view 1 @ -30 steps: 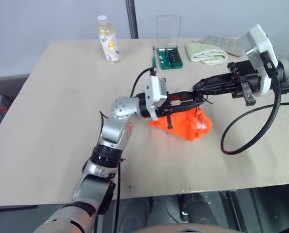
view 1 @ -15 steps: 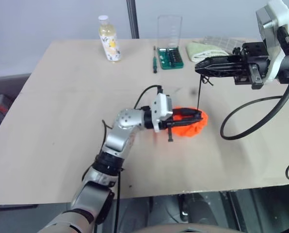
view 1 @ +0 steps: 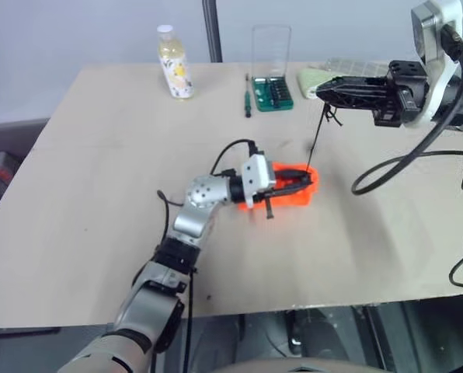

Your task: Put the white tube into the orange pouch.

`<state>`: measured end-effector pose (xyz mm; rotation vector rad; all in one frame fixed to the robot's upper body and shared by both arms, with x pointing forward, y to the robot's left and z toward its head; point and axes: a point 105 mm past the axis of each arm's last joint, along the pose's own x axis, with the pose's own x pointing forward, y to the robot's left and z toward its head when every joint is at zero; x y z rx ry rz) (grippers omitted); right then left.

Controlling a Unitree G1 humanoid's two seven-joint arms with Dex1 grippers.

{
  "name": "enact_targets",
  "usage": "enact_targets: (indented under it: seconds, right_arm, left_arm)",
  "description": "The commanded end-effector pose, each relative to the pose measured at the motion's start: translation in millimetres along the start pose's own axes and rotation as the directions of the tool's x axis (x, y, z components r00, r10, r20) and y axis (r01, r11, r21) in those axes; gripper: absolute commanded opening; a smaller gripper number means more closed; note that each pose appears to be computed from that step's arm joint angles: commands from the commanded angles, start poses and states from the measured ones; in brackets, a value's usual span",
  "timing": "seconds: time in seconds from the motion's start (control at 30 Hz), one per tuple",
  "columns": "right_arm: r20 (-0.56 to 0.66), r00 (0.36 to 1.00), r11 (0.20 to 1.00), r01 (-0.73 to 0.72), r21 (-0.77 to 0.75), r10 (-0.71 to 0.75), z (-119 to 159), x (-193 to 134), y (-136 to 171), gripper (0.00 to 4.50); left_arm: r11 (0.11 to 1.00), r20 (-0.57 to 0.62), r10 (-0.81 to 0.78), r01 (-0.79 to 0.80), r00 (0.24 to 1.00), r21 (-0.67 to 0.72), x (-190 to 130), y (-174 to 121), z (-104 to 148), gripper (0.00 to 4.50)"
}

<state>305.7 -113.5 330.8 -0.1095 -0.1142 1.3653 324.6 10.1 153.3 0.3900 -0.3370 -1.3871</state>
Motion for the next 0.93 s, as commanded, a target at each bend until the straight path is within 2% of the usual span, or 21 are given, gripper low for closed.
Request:
enact_targets:
  seconds: [0.03,0.13,0.2,0.23,0.37,0.47,0.57,0.67,0.73,0.93]
  right_arm:
    - [0.091,0.994,0.983,0.077,-0.165,-0.063,41,-24,2,1.33]
    - [0.013,0.992,0.985,0.124,-0.121,-0.123,21,-33,-6,2.79]
    - [-0.082,0.987,0.984,0.127,-0.122,-0.138,1,-41,-5,2.82]
    - [-0.123,0.982,0.984,0.129,-0.120,-0.144,-8,-44,-5,2.82]
    - [-0.295,0.937,0.981,0.163,-0.106,-0.188,-62,-66,-4,2.82]
    - [-0.325,0.912,0.968,0.244,-0.062,-0.251,-100,-85,-5,2.82]
    - [-0.390,0.882,0.948,0.312,0.063,-0.264,-149,-111,7,2.82]
    - [-0.447,0.839,0.916,0.391,0.094,-0.312,-192,-138,16,2.82]
    - [-0.393,0.844,0.897,0.432,0.093,-0.365,-202,-151,19,2.82]
    - [-0.416,0.826,0.899,0.436,0.045,-0.380,-207,-182,31,2.82]
  left_arm:
    - [0.992,-0.103,-0.047,0.035,0.994,-0.119,-5,-19,-33,2.02]
    - [0.995,-0.088,0.006,-0.015,0.996,-0.101,-6,-14,-24,3.48]
    - [0.992,-0.063,0.021,-0.029,0.998,-0.122,-11,-13,-16,4.36]
    - [0.991,-0.060,0.033,-0.040,0.998,-0.129,-14,-12,-12,4.48]
    - [0.977,-0.128,0.119,-0.139,0.985,-0.159,-43,-10,-8,4.48]
    - [0.947,-0.214,0.220,-0.261,0.952,-0.189,-78,-12,-10,4.48]
    - [0.901,-0.312,0.310,-0.383,0.898,-0.205,-119,-23,-16,4.48]
    - [0.857,-0.421,0.372,-0.480,0.827,-0.186,-157,-37,-26,4.48]
    - [0.819,-0.476,0.403,-0.540,0.782,-0.194,-180,-49,-28,4.48]
    - [0.773,-0.573,0.438,-0.615,0.693,-0.154,-221,-77,-24,4.48]
